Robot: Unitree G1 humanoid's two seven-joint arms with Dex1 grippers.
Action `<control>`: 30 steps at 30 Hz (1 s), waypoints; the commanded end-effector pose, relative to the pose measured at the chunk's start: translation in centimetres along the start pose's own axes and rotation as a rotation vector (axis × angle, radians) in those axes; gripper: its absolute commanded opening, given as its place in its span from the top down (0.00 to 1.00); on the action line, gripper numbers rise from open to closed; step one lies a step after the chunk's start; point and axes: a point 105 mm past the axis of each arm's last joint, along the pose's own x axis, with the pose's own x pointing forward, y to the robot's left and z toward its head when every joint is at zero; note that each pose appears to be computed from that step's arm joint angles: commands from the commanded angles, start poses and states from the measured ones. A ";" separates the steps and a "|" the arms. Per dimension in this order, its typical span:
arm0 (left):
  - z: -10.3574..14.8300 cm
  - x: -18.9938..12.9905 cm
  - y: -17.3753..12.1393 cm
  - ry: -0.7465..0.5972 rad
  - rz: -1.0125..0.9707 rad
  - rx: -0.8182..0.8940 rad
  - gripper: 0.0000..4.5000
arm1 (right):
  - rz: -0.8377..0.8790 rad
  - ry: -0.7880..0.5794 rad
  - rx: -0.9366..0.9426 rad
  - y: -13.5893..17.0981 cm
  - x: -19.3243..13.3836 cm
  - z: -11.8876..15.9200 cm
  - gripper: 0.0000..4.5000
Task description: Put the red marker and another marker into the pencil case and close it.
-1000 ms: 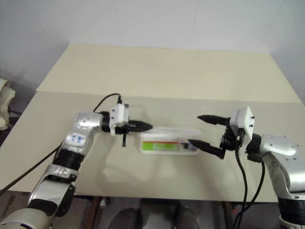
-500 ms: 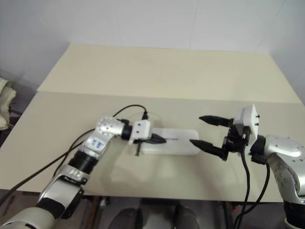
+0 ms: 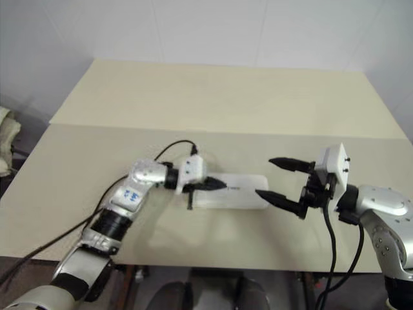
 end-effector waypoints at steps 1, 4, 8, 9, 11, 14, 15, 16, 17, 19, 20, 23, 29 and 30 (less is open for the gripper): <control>2.9 -4.3 2.7 -0.146 0.147 0.010 0.99 | -0.023 -0.030 -0.038 -0.5 -0.4 1.2 0.00; 2.8 -6.6 3.5 -0.141 0.218 0.036 0.99 | -0.024 -0.028 -0.036 -0.6 -0.5 1.1 0.00; 2.0 -10.5 2.8 -0.119 0.212 0.006 0.91 | -0.038 -0.002 -0.035 -0.8 -1.2 0.7 0.00; 1.8 -11.2 2.5 -0.108 0.208 -0.005 0.86 | -0.050 0.006 -0.038 -1.0 -1.4 0.5 0.00; 1.5 -12.1 2.0 -0.084 0.199 -0.012 0.71 | -0.069 0.028 -0.052 -1.4 -2.0 0.1 0.00; 1.4 -12.4 1.7 -0.064 0.183 -0.005 0.47 | -0.080 0.037 -0.059 -1.7 -2.5 -0.1 0.00; 1.5 -12.6 1.7 -0.064 0.185 -0.005 0.39 | -0.067 0.051 -0.058 -1.6 -2.7 -0.3 0.00; 1.5 -12.9 1.7 -0.061 0.190 -0.004 0.32 | -0.034 0.084 -0.062 -1.0 -2.8 -0.8 0.00; 1.5 -13.0 1.7 -0.061 0.191 -0.003 0.25 | -0.010 0.109 -0.064 -0.7 -3.0 -1.1 0.00; 1.7 -13.1 1.6 -0.063 0.192 -0.008 0.09 | -0.006 0.117 -0.066 -0.5 -3.2 -1.2 0.00; 1.7 -13.2 1.4 -0.062 0.184 -0.009 0.00 | -0.010 0.122 -0.074 -0.6 -3.2 -1.2 0.00; 1.6 -13.1 0.8 -0.054 0.154 -0.015 0.00 | -0.019 0.130 -0.081 -0.9 -3.5 -1.3 0.00; 1.8 -12.7 -0.5 -0.027 0.079 -0.031 0.00 | -0.078 0.161 -0.127 -2.9 -4.9 -1.4 0.00; 1.8 -12.8 -0.6 -0.017 0.065 -0.037 0.00 | -0.086 0.161 -0.139 -3.3 -5.0 -1.3 0.00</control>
